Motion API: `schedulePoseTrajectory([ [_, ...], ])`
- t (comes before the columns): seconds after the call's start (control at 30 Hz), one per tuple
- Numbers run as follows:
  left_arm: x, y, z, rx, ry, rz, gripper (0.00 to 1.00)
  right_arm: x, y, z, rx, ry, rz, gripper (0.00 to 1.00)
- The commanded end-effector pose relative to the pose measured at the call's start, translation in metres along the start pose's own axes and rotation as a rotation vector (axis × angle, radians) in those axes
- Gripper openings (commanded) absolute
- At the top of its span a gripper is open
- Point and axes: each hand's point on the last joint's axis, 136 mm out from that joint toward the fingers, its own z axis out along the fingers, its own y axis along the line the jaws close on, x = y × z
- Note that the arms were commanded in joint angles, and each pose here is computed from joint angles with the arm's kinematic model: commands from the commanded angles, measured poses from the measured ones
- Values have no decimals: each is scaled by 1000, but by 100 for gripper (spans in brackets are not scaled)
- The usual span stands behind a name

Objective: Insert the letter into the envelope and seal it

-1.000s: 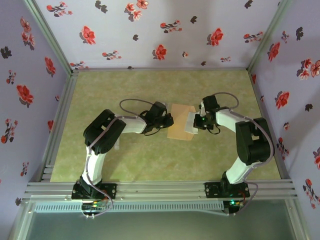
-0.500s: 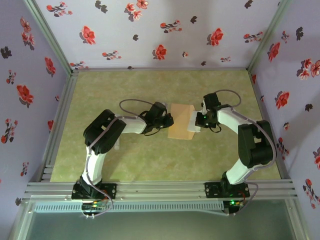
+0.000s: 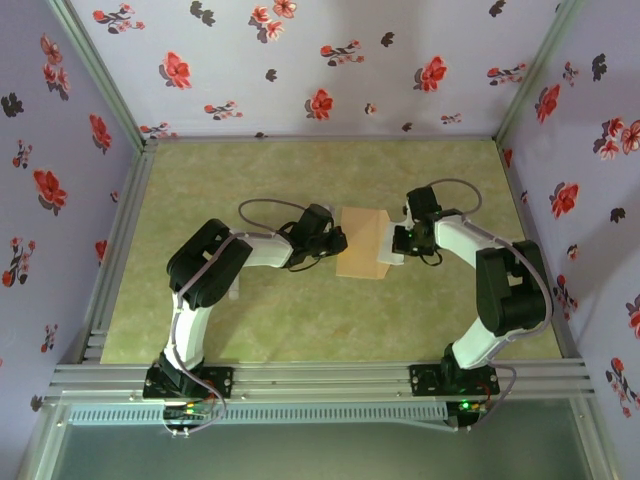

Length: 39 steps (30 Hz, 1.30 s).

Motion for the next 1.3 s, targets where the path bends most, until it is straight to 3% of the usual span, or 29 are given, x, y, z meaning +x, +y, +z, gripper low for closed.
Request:
schedulePoseTrajectory([
  [0.0,29,33,3,-116,57,-45,0,0,7,-3,-20,-35,-6,0],
  [0.7,31,36,-2,-133,27,-118,0,5,28,10,-106,-1,69,0],
  [1.27,34,44,-3,-155,20,-147,0,11,5,-4,23,2,273,0],
])
